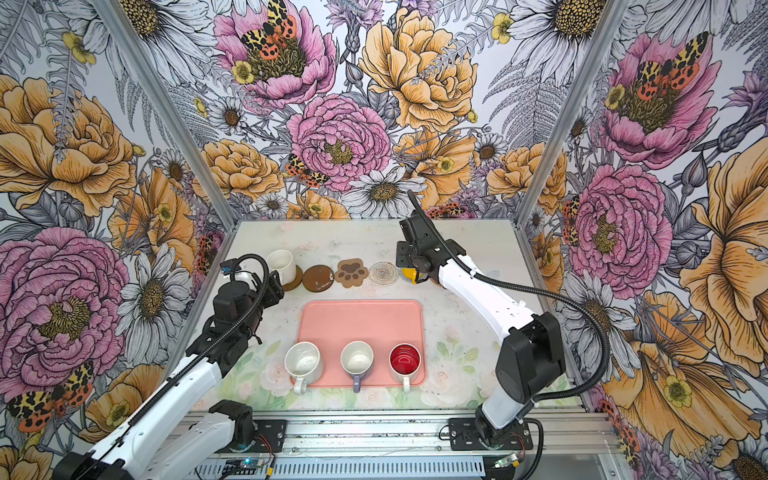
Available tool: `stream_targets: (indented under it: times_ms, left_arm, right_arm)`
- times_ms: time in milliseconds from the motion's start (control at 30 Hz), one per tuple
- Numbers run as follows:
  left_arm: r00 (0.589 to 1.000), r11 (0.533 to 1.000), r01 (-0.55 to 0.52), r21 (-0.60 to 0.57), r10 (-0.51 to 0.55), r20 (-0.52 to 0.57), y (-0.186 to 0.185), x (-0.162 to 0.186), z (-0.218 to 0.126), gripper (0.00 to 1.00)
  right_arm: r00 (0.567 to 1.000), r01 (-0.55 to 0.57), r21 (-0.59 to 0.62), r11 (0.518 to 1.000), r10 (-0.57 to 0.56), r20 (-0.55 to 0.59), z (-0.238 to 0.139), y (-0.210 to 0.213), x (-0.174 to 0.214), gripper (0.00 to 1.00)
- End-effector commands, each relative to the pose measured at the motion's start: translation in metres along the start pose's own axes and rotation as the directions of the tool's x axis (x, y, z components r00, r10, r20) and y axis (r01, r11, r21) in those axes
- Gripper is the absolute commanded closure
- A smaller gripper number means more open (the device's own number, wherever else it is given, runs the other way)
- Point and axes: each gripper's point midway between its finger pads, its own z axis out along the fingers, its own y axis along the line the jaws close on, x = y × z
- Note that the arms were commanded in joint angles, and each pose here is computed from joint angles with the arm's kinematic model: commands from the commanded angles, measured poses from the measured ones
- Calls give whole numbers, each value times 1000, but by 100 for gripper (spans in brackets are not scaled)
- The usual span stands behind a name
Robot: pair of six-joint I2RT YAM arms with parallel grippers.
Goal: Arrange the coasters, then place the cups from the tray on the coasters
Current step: 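Open the right gripper and raise it away from the yellow mug, then move the left gripper over the white speckled mug on the pink tray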
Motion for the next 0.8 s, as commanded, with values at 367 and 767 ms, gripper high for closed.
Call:
stream_targets:
  times_ms: [367,767]
  left_arm:
    - [998,998,63,27,-62,-15,-3,1,1,25]
    - [991,993,98,-60,-103,-86,4,8,6,26]
  right_arm:
    - [960,-151,-96,984,169,225,-48,13,-1,46]
    - [969,-167,-108,980,184,163,-29,12,25,44]
